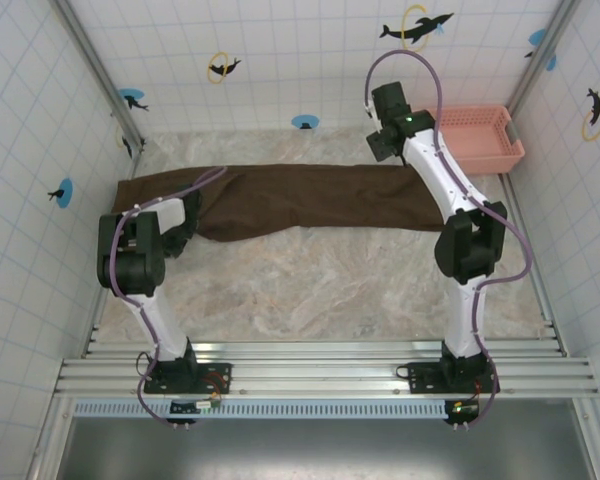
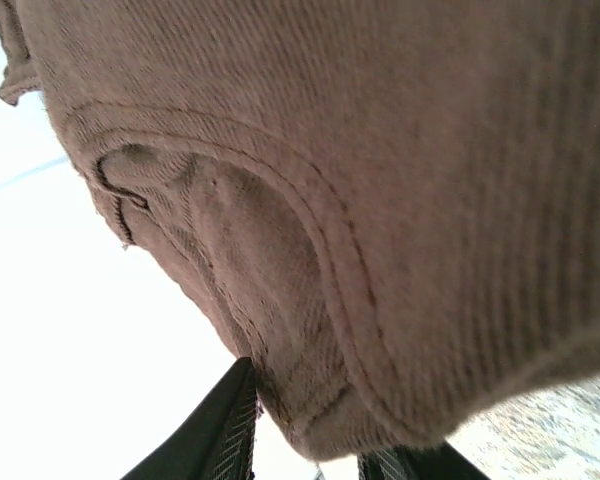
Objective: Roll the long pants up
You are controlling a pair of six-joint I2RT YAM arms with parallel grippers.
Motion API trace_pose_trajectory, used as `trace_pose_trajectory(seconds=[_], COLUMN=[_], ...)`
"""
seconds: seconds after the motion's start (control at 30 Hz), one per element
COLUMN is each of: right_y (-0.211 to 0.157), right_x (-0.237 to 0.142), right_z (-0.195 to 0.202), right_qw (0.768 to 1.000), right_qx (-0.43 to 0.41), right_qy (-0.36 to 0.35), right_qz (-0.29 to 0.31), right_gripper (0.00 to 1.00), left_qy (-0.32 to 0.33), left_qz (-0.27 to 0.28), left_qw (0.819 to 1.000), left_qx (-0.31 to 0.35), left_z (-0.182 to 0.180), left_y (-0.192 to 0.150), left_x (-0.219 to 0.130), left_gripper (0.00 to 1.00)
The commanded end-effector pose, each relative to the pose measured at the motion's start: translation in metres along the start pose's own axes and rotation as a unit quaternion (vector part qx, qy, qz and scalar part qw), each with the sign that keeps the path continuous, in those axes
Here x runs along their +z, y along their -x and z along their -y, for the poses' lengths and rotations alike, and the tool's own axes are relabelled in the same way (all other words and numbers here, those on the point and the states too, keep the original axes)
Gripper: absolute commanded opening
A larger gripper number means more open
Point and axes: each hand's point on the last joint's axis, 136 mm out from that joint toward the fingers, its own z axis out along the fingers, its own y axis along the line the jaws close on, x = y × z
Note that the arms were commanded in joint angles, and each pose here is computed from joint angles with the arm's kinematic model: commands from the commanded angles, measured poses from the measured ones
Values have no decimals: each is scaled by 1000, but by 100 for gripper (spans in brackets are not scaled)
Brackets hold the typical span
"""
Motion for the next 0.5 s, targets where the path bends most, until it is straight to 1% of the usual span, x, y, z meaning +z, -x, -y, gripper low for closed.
trace_pose_trajectory(seconds=[0.0, 0.03, 0.23, 0.47], right_y=[0, -1, -4, -6], right_x=[-2, -2, 2, 6], right_z=[-2, -3, -11, -27], right_qw=[1000, 1000, 1000, 999], right_qx=[-14, -16, -25, -44], right_qy=[-9, -8, -2, 9], right_qz=[-7, -8, -14, -22], right_gripper=[74, 74, 74, 74], left_qy=[2, 1, 37, 25], left_qz=[-3, -2, 21, 79], left_qw=[1000, 1000, 998, 989], left_qx=[-4, -6, -39, -125], left_z=[-3, -4, -39, -84], left_y=[5, 5, 11, 37], left_x=[5, 4, -17, -50], left_gripper=[6, 0, 0, 0])
